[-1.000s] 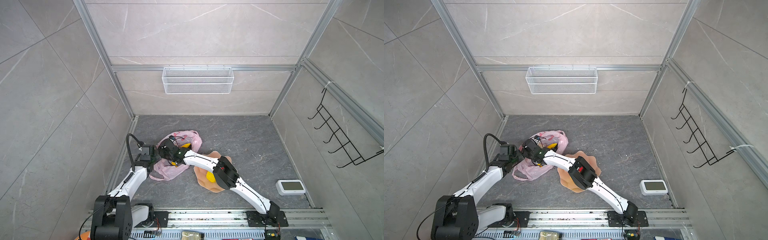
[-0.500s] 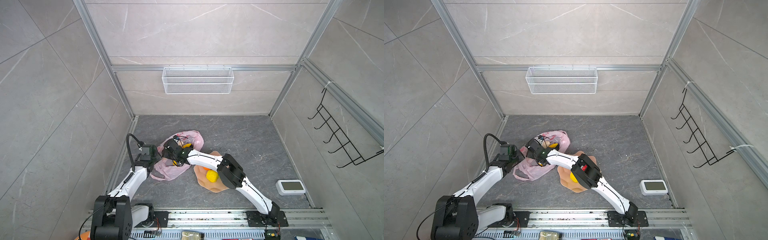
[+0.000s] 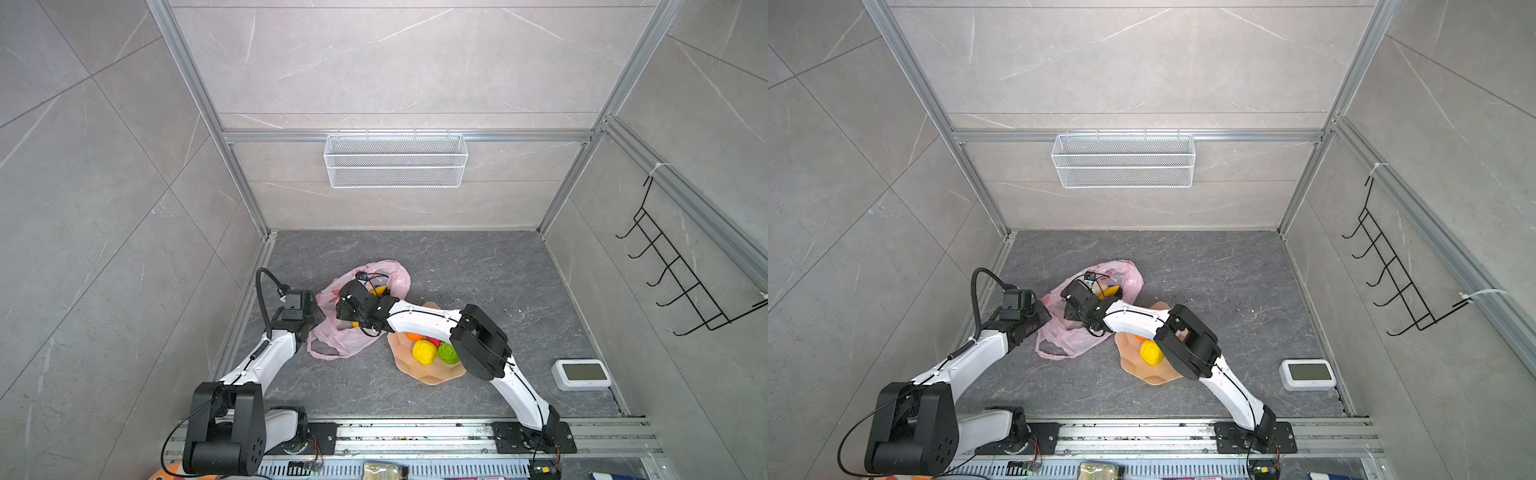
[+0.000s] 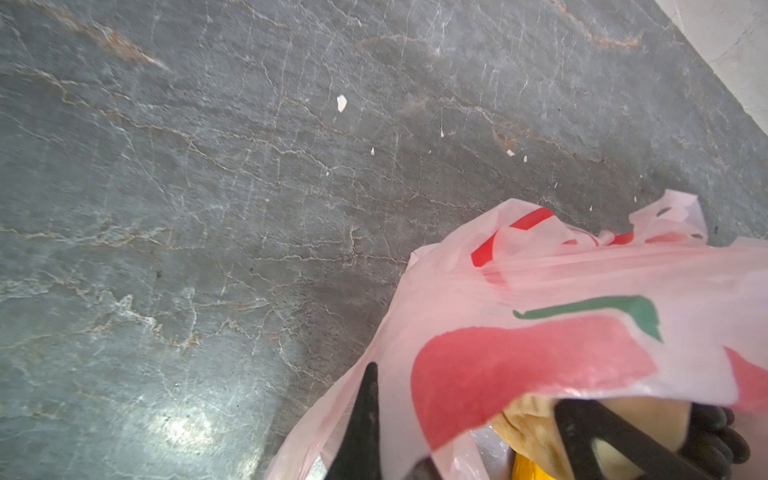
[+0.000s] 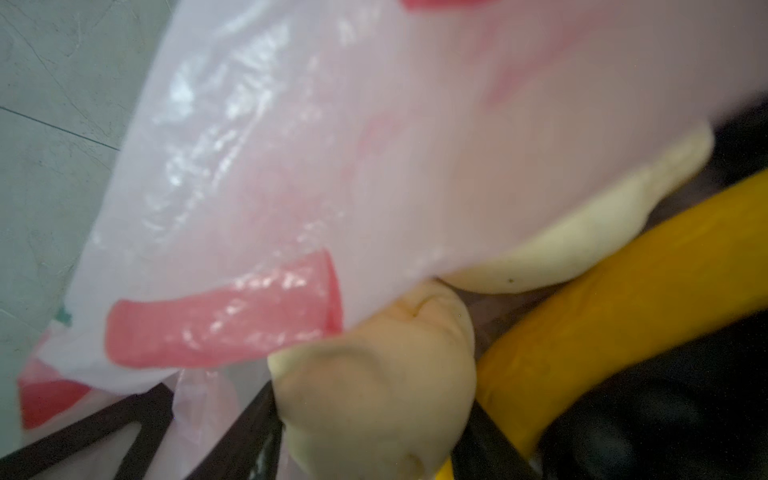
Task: Take the fake fruits out of the plastic bag
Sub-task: 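Close the right gripper on the cream pear in the bag, then lift the cream pear out and carry it over the peach bowl, then lower the pear into the bowl and open the right gripper, then reach the right gripper back into the bag toward the second pear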
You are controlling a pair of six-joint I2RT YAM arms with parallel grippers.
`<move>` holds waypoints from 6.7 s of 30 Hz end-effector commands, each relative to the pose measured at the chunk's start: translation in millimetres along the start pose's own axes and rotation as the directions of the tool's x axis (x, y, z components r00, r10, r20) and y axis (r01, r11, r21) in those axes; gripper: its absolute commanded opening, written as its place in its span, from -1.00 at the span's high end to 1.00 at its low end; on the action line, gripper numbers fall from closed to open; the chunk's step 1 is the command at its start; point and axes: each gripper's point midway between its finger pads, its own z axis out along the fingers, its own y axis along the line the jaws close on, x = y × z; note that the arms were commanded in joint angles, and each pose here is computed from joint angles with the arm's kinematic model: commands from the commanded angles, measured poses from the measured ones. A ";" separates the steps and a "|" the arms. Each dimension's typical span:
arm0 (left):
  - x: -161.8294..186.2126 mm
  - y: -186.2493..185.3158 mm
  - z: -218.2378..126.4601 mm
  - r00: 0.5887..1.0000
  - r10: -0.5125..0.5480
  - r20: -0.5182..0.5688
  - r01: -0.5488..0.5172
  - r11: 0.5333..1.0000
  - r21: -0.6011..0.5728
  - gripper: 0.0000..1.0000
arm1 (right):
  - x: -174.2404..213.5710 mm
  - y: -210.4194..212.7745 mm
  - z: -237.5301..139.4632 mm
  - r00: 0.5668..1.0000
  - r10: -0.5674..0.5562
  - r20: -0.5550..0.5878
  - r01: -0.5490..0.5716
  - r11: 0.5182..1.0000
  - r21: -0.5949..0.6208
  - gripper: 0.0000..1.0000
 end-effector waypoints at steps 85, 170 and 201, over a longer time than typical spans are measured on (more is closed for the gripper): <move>-10.4 -21.1 1.5 0.999 0.039 -0.006 -0.039 0.997 0.074 1.00 | 81.4 -120.2 -216.3 0.685 -0.370 -0.627 0.600 0.775 0.198 -0.17; -3.7 -56.1 -4.5 0.986 0.167 0.009 -0.167 0.978 0.125 1.00 | -42.7 -26.3 -128.6 0.997 0.070 -0.045 -0.069 0.997 0.016 -0.37; -0.8 -61.9 -5.7 0.990 0.144 0.001 -0.142 0.976 0.166 1.00 | -67.9 -39.3 -21.0 0.832 0.550 -0.068 -0.552 0.834 -0.015 -0.23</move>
